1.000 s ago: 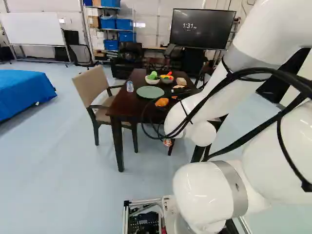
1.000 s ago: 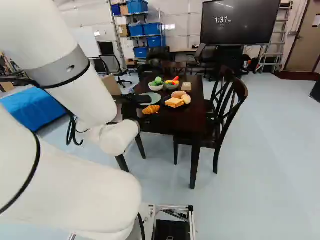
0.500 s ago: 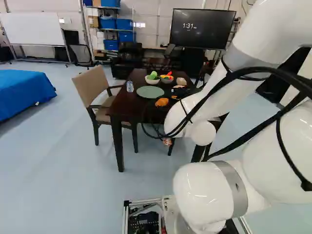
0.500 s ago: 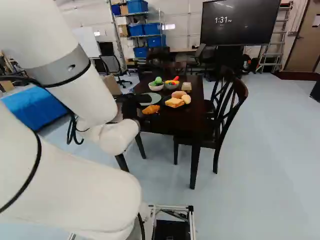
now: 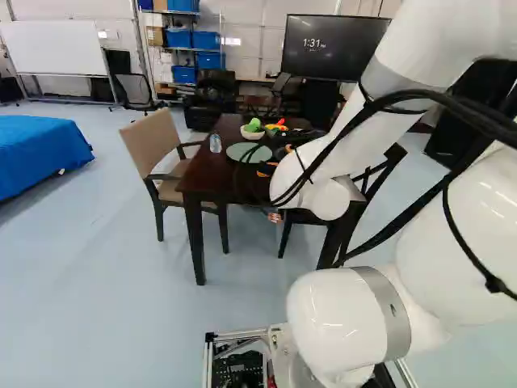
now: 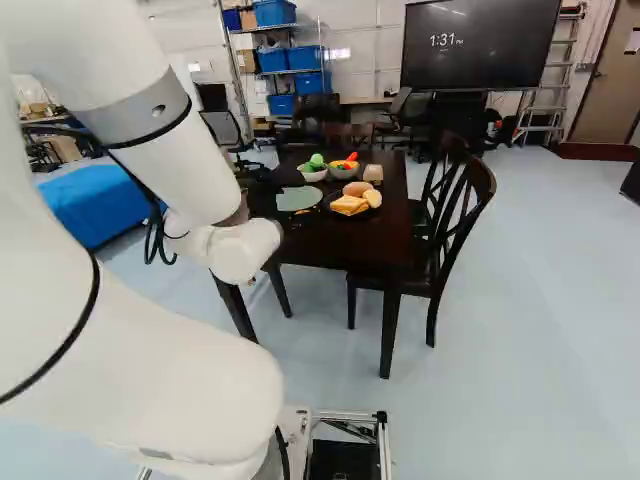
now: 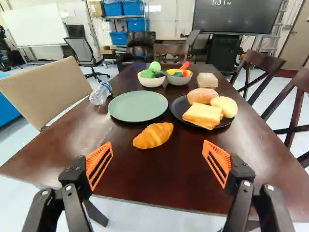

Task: Move the croissant to the empty plate

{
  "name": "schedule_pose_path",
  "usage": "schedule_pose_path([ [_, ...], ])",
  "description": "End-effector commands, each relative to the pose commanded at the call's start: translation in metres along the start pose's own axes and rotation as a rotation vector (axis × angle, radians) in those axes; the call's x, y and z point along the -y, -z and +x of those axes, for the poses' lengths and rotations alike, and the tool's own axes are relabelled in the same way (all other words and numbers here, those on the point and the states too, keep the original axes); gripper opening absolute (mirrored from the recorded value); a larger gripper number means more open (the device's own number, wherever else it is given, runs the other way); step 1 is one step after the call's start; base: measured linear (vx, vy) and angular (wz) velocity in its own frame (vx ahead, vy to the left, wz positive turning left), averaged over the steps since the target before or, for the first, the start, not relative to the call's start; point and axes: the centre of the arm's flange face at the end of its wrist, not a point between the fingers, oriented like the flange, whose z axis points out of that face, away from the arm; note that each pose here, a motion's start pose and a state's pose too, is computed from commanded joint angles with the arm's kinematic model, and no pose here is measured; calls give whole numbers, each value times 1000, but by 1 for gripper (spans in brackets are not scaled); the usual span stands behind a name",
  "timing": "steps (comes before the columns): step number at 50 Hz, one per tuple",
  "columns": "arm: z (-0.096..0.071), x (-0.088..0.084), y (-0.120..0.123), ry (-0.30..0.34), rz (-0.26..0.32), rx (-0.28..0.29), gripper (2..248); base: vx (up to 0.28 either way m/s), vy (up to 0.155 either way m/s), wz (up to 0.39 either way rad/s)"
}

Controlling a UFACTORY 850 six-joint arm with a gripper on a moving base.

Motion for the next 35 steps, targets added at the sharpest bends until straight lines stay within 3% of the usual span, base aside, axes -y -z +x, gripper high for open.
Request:
schedule_pose_path([
  [19, 25, 0, -19, 0, 0, -32, 247, 0, 0, 0],
  [35, 42, 0, -38, 0, 0, 6, 247, 0, 0, 0],
])
